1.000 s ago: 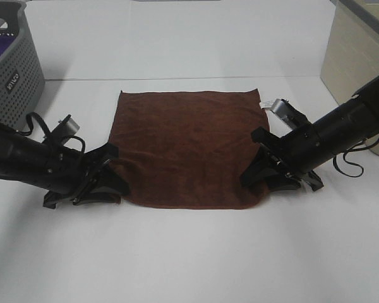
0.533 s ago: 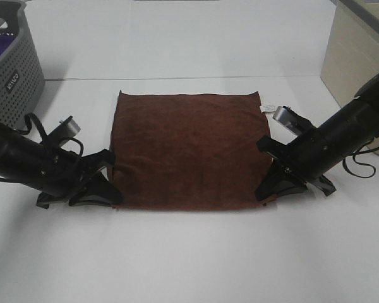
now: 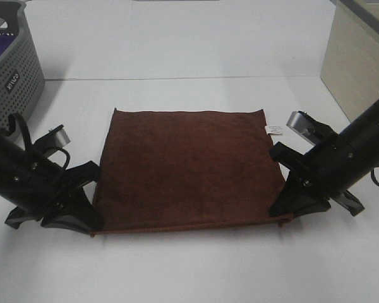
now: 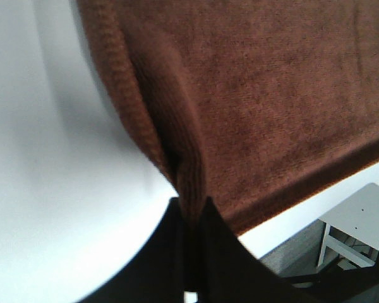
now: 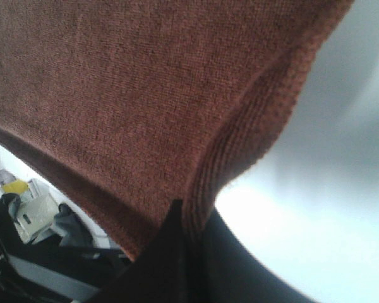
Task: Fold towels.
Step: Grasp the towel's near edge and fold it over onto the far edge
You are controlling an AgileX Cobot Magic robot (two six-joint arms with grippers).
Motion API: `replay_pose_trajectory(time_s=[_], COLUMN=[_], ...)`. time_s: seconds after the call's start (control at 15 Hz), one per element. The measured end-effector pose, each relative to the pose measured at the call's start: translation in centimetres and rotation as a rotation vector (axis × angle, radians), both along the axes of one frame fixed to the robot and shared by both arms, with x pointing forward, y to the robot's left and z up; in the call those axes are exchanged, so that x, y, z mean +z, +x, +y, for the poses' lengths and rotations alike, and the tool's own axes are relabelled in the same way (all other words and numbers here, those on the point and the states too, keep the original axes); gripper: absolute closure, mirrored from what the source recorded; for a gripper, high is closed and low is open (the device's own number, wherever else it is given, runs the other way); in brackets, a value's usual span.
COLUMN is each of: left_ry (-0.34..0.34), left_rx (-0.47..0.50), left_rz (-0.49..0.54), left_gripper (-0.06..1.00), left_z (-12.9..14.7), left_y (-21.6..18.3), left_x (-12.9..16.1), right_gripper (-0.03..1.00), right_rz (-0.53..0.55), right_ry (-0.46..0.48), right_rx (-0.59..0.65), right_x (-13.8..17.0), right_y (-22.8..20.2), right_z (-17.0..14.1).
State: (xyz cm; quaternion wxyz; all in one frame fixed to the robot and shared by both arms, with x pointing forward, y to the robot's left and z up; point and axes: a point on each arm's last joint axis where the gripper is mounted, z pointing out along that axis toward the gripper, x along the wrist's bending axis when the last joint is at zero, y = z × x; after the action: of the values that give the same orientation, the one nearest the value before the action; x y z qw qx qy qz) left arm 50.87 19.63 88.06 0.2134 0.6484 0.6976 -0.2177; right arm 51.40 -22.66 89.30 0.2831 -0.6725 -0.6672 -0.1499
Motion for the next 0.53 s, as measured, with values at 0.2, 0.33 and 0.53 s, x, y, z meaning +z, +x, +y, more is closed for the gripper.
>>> replay_pose_trajectory(time_s=[0.2,0.33,0.53], left_ry=[-0.005,-0.009,0.001], left_rx=[0.002,0.024,0.053], left_rz=[0.02,-0.011,-0.124], left_gripper=[0.93,0.93,0.93], left_z=[0.1,-0.1,-0.6], left_y=[-1.2,0.2,4.0], left_x=[0.5,1.4,4.0], right_gripper=[0.97,0.97,0.97], right_rz=[0.031,-0.03,-0.199], right_ry=[-0.001,-0.006,-0.031], right_rx=[0.0,0.019,-0.002], right_x=[-0.1,0.9,3.7], right_y=[-1.1,0.4,4.5], right_z=[0.0,0.0,0.1])
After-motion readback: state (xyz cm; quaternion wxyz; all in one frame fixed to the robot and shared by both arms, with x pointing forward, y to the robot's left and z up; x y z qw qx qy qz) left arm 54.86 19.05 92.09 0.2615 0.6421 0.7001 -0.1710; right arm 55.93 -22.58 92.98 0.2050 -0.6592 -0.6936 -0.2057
